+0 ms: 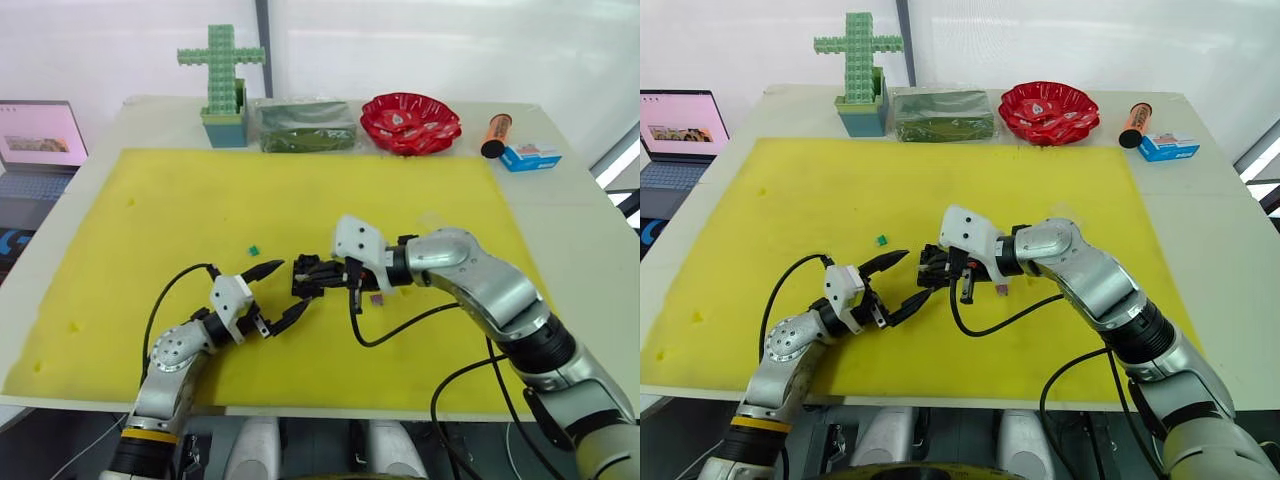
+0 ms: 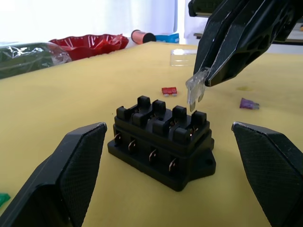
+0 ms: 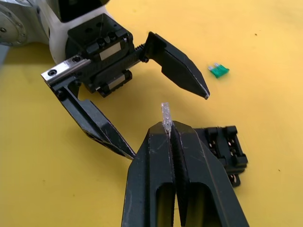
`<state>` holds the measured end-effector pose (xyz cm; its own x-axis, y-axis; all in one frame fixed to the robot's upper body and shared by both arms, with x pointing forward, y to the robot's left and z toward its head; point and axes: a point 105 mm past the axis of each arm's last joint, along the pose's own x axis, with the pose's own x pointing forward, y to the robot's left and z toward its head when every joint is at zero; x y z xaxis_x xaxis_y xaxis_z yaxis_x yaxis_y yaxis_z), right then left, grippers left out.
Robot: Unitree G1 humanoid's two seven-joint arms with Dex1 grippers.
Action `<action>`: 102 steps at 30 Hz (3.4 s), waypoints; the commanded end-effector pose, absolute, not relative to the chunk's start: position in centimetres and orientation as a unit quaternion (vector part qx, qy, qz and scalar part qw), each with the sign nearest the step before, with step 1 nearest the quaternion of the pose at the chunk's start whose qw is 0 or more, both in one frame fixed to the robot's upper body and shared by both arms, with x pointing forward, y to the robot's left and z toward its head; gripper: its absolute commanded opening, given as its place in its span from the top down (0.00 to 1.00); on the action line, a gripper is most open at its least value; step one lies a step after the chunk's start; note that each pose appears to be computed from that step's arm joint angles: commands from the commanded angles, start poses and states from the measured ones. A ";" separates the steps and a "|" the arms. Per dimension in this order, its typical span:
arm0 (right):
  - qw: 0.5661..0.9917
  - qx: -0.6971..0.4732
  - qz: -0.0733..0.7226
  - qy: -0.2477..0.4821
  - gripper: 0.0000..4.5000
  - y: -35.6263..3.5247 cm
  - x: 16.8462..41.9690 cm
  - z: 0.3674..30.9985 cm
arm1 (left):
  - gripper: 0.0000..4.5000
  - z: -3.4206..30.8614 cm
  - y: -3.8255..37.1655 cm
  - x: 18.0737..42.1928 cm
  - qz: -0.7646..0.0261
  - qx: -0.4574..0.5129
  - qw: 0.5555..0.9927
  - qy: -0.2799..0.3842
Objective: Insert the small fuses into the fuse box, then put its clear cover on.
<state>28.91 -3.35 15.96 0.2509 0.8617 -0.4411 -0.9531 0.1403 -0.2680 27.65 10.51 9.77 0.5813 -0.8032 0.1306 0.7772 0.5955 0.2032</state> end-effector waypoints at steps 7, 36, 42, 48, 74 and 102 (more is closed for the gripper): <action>0.749 -0.260 0.605 0.075 1.00 -3.1 28.8 16.0 | 0.01 10.4 9.4 27.3 -0.467 0.074 0.873 -0.123; 0.756 -0.260 0.595 0.084 1.00 -3.1 29.1 15.1 | 0.01 10.4 9.5 27.3 -0.464 0.072 0.875 -0.120; 0.757 -0.257 0.594 0.091 1.00 -3.1 29.1 14.8 | 0.01 10.4 9.5 27.3 -0.464 0.072 0.875 -0.120; 0.755 -0.263 0.591 0.106 1.00 -3.4 29.1 13.7 | 0.01 10.4 9.6 27.4 -0.463 0.073 0.875 -0.120; 0.759 -0.262 0.591 0.076 0.64 -3.4 29.3 14.7 | 0.00 10.1 9.6 27.2 -0.463 0.070 0.876 -0.115; 0.765 -0.247 0.590 0.078 0.99 -3.2 29.6 14.4 | 0.00 10.2 9.8 27.5 -0.459 0.074 0.878 -0.117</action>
<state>29.54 -3.14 13.94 0.2828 0.8639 -0.4168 -0.9471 0.1829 -0.2636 27.51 9.82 9.44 0.5557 -0.8239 0.1111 0.7971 0.5660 0.2106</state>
